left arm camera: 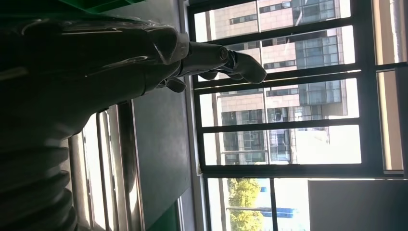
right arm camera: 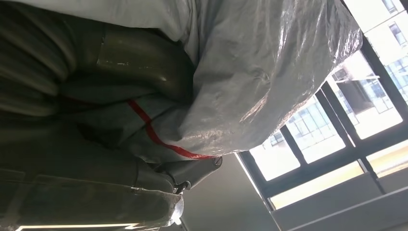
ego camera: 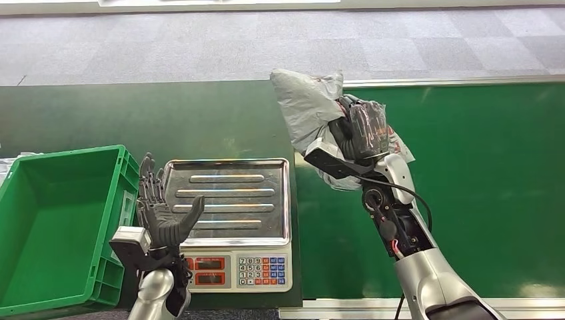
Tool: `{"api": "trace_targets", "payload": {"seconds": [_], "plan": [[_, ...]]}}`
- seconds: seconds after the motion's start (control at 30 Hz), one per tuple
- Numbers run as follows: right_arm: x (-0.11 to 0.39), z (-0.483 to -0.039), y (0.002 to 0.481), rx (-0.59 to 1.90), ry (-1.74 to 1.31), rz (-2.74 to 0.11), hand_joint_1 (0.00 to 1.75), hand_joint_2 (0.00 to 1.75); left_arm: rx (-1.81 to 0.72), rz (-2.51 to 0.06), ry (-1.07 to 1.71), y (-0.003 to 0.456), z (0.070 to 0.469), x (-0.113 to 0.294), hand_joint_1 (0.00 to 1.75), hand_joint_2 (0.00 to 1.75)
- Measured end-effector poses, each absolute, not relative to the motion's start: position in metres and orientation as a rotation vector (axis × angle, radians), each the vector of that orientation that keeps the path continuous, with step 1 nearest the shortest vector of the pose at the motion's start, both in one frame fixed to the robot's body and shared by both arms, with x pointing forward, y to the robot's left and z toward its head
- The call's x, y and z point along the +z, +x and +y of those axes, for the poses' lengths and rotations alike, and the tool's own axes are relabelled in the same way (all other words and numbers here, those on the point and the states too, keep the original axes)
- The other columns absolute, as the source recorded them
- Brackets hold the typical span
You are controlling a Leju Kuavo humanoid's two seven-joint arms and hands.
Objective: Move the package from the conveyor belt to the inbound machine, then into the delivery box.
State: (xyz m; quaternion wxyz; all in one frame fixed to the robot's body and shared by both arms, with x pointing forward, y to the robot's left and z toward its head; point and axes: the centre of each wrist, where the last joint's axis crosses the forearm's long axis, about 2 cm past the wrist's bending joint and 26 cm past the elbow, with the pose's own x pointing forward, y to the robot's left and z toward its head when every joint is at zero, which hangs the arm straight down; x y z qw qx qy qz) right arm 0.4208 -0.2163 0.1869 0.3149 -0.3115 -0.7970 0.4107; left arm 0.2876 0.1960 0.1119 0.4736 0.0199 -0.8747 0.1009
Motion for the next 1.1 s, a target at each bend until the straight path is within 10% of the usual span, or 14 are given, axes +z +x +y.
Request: {"api": "trace_targets", "payload": {"seconds": [1.1], "plan": [[0.13,-0.159,0.372,1.489,-0.63,-2.092,1.75,1.75,0.244,-2.121,0.0,0.29,0.185,0.11,0.0,1.75]]}}
